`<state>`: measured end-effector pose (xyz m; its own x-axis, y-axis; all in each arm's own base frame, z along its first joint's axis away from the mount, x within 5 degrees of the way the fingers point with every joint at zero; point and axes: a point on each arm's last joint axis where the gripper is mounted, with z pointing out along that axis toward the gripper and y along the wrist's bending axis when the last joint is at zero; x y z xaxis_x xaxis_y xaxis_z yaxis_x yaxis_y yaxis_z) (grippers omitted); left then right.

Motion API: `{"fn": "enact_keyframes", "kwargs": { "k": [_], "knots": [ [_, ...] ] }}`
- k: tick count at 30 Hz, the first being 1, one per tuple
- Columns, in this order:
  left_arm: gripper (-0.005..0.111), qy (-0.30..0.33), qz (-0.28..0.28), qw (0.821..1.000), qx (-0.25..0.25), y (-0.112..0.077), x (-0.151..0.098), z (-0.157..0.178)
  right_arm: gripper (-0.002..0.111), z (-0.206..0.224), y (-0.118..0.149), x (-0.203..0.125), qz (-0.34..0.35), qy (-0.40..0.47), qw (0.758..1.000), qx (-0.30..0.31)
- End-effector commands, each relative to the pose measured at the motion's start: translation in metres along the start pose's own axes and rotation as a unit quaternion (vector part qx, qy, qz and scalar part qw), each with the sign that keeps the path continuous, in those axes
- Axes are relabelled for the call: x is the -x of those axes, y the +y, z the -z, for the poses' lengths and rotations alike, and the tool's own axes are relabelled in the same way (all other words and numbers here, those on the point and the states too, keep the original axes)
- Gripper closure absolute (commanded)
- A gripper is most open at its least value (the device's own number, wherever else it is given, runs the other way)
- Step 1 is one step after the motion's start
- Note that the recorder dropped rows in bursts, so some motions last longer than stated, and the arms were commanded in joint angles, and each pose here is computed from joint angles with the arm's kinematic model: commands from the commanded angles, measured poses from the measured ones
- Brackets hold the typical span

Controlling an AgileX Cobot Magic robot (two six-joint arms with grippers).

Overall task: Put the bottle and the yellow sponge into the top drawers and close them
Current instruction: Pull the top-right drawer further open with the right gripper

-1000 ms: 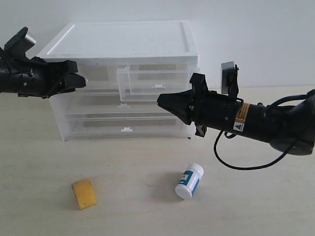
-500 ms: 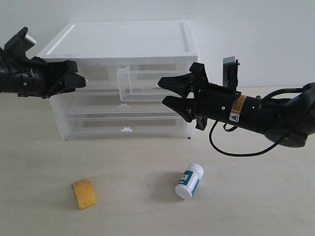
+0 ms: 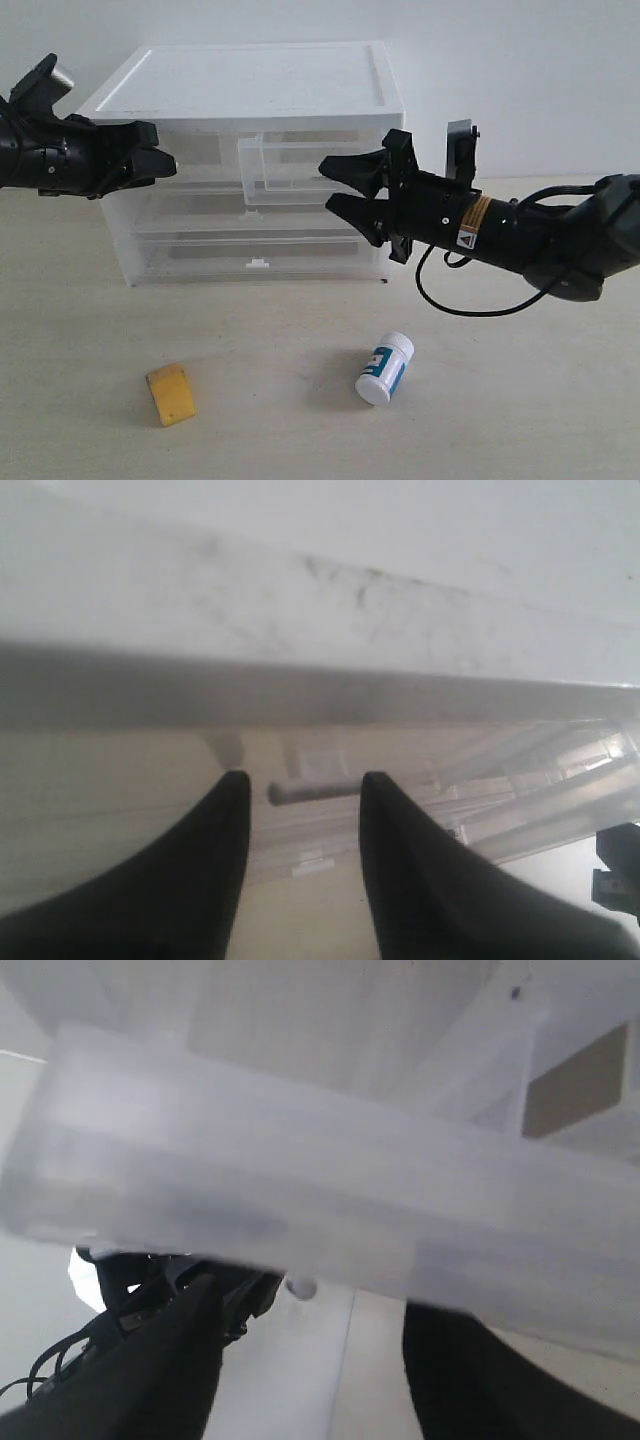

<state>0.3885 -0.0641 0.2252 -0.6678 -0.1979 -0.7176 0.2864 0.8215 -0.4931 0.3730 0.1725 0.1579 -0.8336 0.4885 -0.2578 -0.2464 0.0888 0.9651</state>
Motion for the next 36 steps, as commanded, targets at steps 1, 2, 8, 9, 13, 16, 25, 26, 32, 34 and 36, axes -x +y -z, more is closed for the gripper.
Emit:
{"fn": "enact_keyframes", "kwargs": {
  "k": [1,2,8,9,13,16,25,26,32,34,36],
  "knots": [
    [0.072,-0.017,0.007,1.000,0.007,0.0000,0.0067,0.0004,0.058,-0.0037,-0.0020,0.0017,0.008,0.001,1.000,0.018],
    [0.072,-0.017,0.007,1.000,0.009,0.0002,0.0068,0.0004,0.058,-0.0042,-0.0015,0.0022,0.009,0.000,1.000,0.019],
    [0.072,-0.018,0.007,1.000,0.011,0.0007,0.0070,0.0004,0.087,-0.0061,0.0014,0.0063,0.015,-0.009,1.000,0.025],
    [0.072,-0.018,0.007,1.000,0.011,0.0007,0.0070,0.0004,0.093,-0.0061,0.0014,0.0065,0.018,-0.010,0.999,0.025],
    [0.072,-0.018,0.007,1.000,0.011,0.0007,0.0070,0.0004,0.090,-0.0061,0.0014,0.0065,0.019,-0.010,0.999,0.025],
    [0.072,-0.018,0.007,1.000,0.011,0.0007,0.0070,0.0004,0.091,-0.0061,0.0014,0.0065,0.024,-0.010,0.999,0.025],
    [0.072,-0.018,0.007,1.000,0.011,0.0007,0.0070,0.0004,0.108,-0.0061,0.0014,0.0061,0.040,-0.008,0.999,0.025],
    [0.072,-0.018,0.007,1.000,0.011,0.0007,0.0070,0.0004,0.108,-0.0061,0.0014,0.0061,0.040,-0.008,0.999,0.025],
    [0.072,-0.018,0.007,1.000,0.012,0.0008,0.0070,0.0004,0.108,-0.0062,0.0011,0.0047,0.040,-0.001,0.999,0.023],
    [0.072,-0.018,0.007,1.000,0.012,0.0008,0.0070,0.0004,0.108,-0.0062,0.0008,0.0034,0.043,0.006,0.999,0.022],
    [0.072,-0.018,0.007,1.000,0.012,0.0008,0.0070,0.0004,0.108,-0.0056,0.0008,0.0024,0.041,0.009,0.999,0.021]
  ]
}}
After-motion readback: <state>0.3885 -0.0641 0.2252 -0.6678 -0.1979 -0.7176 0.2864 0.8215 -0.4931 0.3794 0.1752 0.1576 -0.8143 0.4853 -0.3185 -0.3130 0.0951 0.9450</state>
